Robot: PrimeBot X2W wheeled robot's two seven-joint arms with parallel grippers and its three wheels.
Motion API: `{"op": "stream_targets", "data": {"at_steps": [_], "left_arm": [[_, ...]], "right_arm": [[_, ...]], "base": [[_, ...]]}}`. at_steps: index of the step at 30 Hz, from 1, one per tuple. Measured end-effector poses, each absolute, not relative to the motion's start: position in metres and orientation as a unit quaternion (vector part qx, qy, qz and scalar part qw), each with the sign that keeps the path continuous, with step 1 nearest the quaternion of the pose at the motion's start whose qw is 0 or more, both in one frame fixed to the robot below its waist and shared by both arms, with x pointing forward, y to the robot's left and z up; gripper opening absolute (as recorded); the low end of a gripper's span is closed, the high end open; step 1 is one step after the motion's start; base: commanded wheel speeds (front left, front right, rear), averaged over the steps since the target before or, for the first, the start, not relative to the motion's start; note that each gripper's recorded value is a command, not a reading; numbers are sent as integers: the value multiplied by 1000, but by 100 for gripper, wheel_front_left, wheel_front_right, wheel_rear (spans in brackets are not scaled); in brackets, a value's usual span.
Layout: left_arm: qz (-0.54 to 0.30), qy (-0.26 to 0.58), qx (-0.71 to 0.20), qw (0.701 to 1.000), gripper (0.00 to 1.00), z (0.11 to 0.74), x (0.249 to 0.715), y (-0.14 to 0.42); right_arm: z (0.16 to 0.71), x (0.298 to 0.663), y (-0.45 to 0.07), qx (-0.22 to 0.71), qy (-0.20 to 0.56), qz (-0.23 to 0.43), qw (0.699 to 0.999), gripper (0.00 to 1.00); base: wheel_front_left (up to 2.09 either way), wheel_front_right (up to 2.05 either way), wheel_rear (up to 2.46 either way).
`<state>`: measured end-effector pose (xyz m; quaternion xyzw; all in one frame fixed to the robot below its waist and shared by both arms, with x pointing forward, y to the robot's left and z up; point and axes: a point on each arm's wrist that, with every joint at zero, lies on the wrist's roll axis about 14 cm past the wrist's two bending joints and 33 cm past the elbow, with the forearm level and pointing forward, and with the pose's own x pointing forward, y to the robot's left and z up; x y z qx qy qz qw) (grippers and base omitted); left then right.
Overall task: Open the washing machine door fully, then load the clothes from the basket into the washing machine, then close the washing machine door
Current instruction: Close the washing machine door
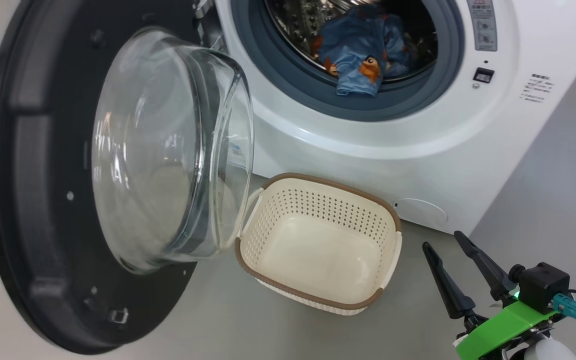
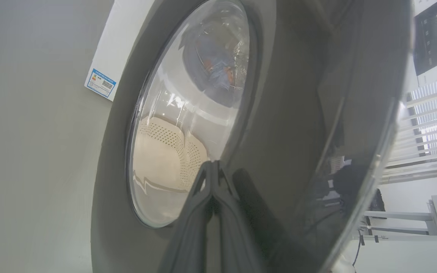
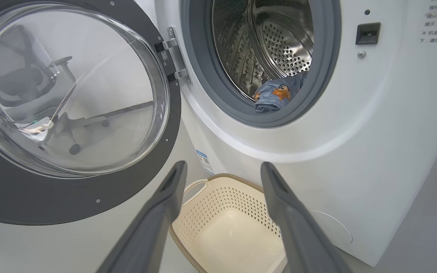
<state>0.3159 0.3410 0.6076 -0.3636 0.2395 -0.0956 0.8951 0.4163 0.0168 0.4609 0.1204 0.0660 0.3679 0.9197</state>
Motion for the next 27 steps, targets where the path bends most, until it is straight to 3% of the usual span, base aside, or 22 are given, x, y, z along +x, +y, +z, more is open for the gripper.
{"op": "stream_targets", "data": {"at_steps": [27], "left_arm": [[-258, 278, -333, 863, 0, 603, 368, 230]], "right_arm": [[465, 407, -48, 132, 56, 271, 952, 100]], "base": [[0, 0, 0]]}}
